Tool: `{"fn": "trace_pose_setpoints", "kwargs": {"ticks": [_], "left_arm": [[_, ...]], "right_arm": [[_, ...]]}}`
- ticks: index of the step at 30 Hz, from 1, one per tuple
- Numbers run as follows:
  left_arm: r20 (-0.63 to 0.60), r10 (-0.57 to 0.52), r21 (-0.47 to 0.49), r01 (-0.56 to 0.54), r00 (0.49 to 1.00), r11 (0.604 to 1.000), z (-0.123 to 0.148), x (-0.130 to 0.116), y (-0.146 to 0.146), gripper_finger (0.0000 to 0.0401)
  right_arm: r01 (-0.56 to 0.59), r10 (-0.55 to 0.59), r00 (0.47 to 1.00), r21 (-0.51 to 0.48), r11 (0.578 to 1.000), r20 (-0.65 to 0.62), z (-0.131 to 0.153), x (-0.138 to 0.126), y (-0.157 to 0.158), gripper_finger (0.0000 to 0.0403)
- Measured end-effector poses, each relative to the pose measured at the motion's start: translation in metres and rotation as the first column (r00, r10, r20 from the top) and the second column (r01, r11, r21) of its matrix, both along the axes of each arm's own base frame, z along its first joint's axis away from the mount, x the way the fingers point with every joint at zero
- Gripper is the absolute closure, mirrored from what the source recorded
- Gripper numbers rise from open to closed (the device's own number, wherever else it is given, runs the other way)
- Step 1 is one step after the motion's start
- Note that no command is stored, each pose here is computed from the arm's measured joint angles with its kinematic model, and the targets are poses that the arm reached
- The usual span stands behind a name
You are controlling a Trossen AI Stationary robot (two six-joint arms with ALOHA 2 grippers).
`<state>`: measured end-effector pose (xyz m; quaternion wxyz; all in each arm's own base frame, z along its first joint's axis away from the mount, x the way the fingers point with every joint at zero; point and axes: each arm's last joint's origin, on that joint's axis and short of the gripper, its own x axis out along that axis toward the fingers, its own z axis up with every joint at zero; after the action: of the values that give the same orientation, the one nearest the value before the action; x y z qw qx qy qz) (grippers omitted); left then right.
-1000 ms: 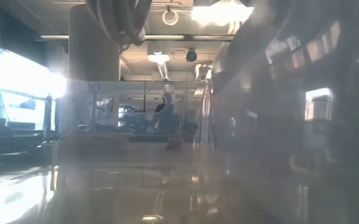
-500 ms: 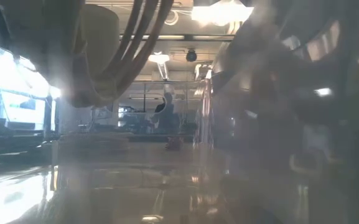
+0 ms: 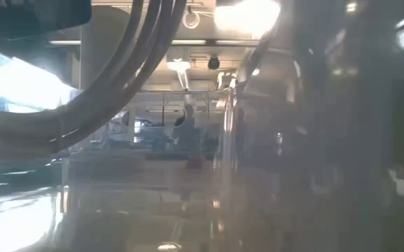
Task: Pick & Place USB Port
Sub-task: Put the bottom right pink HDMI cable into the transparent bin
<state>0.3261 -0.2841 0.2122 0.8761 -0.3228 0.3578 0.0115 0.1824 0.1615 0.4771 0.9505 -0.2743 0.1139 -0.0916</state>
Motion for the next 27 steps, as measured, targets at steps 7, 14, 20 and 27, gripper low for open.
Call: {"fn": "trace_pose_setpoints", "kwargs": {"ticks": [7,14,20,27], "left_arm": [[-0.104,-0.010,-0.049,0.005,0.994,0.999,-0.005,-0.002,0.003,0.0374],[-0.195,-0.021,-0.091,0.003,0.981,0.996,-0.011,-0.006,0.004,0.0374],[-0.223,-0.049,-0.124,0.021,0.973,0.992,-0.021,0.002,0.004,0.0374],[-0.226,-0.105,-0.185,0.063,0.969,0.981,-0.048,0.024,0.008,0.0376]], "right_arm": [[0.000,0.000,1.000,0.000,1.000,0.000,0.000,0.000,0.000,0.0226],[0.000,0.000,1.000,0.003,1.000,0.000,0.000,0.000,0.000,0.0226],[-0.002,0.002,1.000,0.015,1.000,0.001,0.000,0.000,0.000,0.0226],[-0.003,0.003,1.000,0.037,0.999,-0.006,-0.002,0.000,0.000,0.0226]]}}
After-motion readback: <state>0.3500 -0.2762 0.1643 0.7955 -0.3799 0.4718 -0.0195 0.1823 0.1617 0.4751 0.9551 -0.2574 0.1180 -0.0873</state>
